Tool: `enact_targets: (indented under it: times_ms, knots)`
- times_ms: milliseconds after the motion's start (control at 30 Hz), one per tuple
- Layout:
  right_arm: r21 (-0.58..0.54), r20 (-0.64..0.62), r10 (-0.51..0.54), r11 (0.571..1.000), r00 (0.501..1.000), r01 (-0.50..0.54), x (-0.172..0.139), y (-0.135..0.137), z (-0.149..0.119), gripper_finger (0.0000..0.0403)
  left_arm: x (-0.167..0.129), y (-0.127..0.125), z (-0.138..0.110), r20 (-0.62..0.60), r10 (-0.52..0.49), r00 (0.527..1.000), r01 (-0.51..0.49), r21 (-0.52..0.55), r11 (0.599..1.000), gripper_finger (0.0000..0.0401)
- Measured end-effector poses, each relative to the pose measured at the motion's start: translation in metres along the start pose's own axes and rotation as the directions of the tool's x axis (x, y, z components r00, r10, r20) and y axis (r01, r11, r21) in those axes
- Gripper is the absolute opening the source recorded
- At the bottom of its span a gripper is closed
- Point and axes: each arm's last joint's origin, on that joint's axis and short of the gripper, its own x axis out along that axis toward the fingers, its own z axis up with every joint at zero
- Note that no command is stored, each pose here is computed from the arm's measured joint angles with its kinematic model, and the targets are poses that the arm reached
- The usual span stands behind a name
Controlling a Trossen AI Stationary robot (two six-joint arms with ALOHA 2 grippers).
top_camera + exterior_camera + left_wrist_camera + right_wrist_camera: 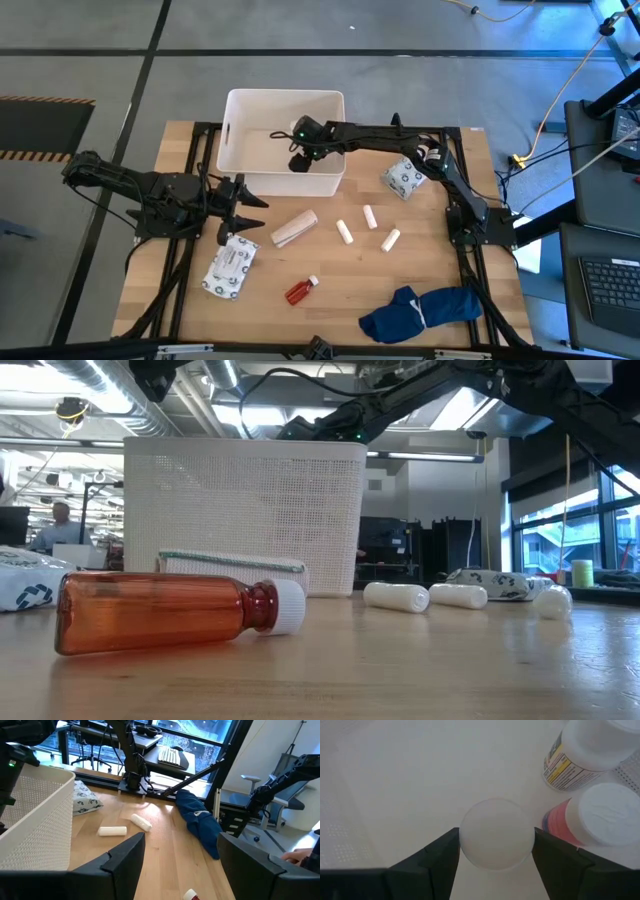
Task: Pick & place medical supplies in basket/bin
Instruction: Put the orange medicine bottle into the white bin
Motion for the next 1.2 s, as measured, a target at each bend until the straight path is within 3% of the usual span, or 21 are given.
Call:
enact_targets:
  times_ms: [1200]
  knots:
    - [-0.043,0.006,0.009,0.999,1.000,-0.009,0.0000,0.0006,0.0007,0.0238,0.0000,0.0000,0.0000,0.000,0.000,1.000,0.000,0.000,1.000,0.0242]
